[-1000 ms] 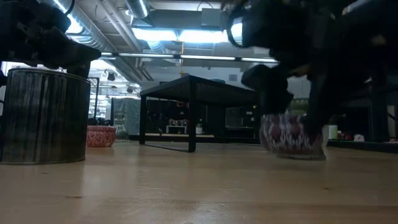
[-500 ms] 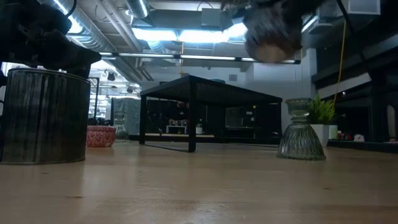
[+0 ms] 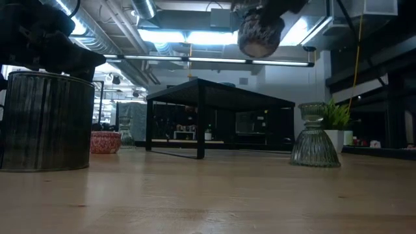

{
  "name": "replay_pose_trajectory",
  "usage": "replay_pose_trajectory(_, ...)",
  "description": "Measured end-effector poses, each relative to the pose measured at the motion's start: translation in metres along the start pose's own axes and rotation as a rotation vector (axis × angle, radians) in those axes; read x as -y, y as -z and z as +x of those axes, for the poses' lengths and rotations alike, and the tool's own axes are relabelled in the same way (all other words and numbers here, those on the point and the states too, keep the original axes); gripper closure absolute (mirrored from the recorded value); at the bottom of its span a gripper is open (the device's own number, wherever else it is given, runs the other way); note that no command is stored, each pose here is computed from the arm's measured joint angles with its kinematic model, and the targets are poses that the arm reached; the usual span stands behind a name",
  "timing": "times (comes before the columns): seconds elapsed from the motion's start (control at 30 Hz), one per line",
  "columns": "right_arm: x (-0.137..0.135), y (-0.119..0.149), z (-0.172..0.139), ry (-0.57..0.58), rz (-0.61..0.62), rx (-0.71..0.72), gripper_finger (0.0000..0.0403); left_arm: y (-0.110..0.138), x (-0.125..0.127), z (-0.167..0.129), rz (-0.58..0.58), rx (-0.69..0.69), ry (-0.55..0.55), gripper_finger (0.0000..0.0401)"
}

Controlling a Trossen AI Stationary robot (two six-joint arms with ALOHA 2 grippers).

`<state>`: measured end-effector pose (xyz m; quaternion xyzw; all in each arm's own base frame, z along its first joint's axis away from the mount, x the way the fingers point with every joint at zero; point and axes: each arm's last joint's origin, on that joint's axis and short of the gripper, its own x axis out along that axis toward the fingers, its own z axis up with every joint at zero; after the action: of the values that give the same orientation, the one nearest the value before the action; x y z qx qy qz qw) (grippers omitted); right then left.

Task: Pick & Place candle stick holders
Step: Put the red small scented candle on the shelf aligned with the light blue small scented candle

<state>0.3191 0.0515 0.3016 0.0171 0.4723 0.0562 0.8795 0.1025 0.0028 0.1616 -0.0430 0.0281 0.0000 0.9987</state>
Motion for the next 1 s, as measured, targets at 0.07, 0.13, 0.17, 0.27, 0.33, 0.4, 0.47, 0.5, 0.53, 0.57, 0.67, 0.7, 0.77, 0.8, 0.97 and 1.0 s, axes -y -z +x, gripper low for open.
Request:
replay_pose_trajectory(0.07,0.012,-0.003,-0.004,0.021,0.032,0.003,0.0094,0.000,0.000,0.000,0.000,0.002,0.000,0.0393)
replay_pose_trajectory(0.13,0.025,-0.005,-0.007,0.044,0.066,0.006,0.0094,0.000,0.000,0.000,0.000,0.001,0.000,0.0393)
replay_pose_trajectory(0.17,0.031,-0.006,-0.009,0.055,0.083,0.007,0.0094,0.000,0.000,0.000,0.000,0.002,0.000,0.0394)
replay_pose_trajectory(0.27,0.053,-0.007,-0.013,0.092,0.138,0.012,0.0094,0.000,0.000,0.000,0.000,0.002,0.001,0.0395)
replay_pose_trajectory(0.33,0.066,-0.006,-0.015,0.116,0.174,0.013,0.0094,0.000,0.000,0.000,0.000,0.002,0.000,0.0394)
replay_pose_trajectory(0.4,0.079,-0.004,-0.017,0.139,0.209,0.004,0.0094,0.000,0.000,0.000,0.000,0.002,0.001,0.0393)
replay_pose_trajectory(0.47,0.090,-0.001,-0.019,0.158,0.241,-0.011,0.0094,0.000,0.000,0.000,0.000,0.002,0.000,0.0393)
replay_pose_trajectory(0.5,0.095,0.001,-0.020,0.168,0.255,-0.019,0.0094,0.000,0.000,0.000,0.000,0.002,0.000,0.0394)
replay_pose_trajectory(0.53,0.099,0.002,-0.021,0.183,0.266,-0.026,0.0094,0.000,0.000,0.000,0.000,0.002,0.000,0.0394)
replay_pose_trajectory(0.57,0.103,0.003,-0.021,0.205,0.276,-0.029,0.0094,0.000,0.000,0.000,0.000,0.002,0.000,0.0395)
replay_pose_trajectory(0.67,0.112,0.006,-0.023,0.267,0.293,-0.040,0.0094,0.000,0.000,0.000,0.000,0.002,0.000,0.0394)
replay_pose_trajectory(0.7,0.114,0.006,-0.024,0.283,0.296,-0.043,0.0094,0.000,0.000,0.000,0.000,0.002,0.000,0.0394)
replay_pose_trajectory(0.77,0.118,0.008,-0.025,0.311,0.306,-0.052,0.0094,0.000,0.000,0.000,0.000,0.002,0.000,0.0393)
replay_pose_trajectory(0.8,0.120,0.008,-0.024,0.317,0.315,-0.054,0.0094,0.000,0.000,0.000,0.000,0.002,0.000,0.0393)
replay_pose_trajectory(0.97,0.125,0.009,-0.023,0.326,0.375,-0.051,0.0094,0.000,0.000,0.000,0.000,0.002,0.000,0.0395)
replay_pose_trajectory(1.0,0.125,0.009,-0.023,0.331,0.379,-0.047,0.0094,0.000,0.000,0.000,0.000,0.002,0.000,0.0395)
